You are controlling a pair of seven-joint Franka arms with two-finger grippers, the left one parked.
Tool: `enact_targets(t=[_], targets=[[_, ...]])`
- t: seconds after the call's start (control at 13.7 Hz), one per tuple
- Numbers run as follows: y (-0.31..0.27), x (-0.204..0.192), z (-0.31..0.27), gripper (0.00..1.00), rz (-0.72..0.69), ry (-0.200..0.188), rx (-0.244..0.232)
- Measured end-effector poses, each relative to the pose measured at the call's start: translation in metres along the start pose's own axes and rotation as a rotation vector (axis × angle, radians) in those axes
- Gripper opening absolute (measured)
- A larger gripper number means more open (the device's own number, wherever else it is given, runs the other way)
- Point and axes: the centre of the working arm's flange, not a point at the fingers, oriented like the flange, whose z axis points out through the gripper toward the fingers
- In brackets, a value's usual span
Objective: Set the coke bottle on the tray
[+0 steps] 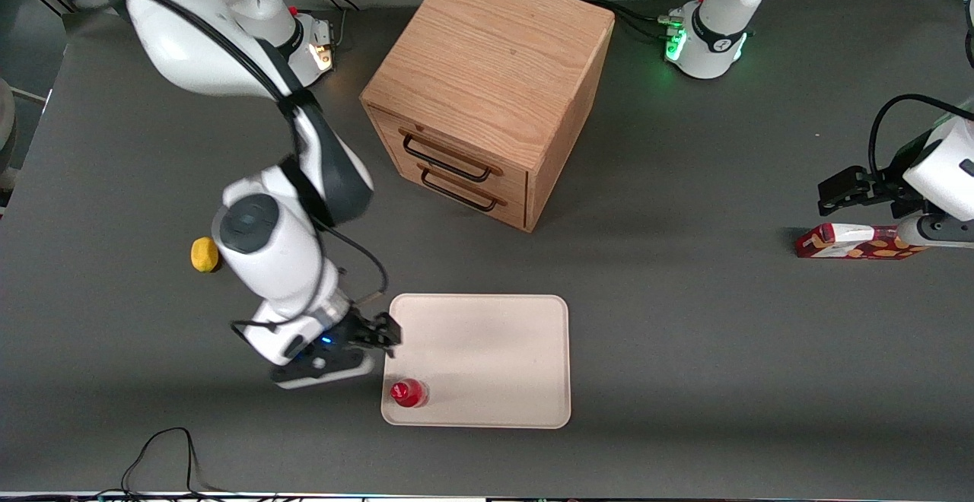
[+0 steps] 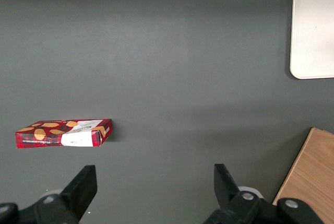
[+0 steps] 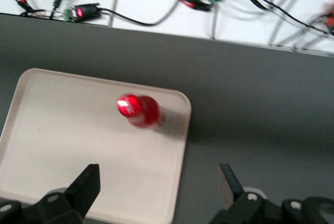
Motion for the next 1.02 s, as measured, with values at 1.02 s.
enact_targets(t=[1.02], targets=[[0.191,-0.141,-0.227,1.00,0.235,-0.250,-0.048]])
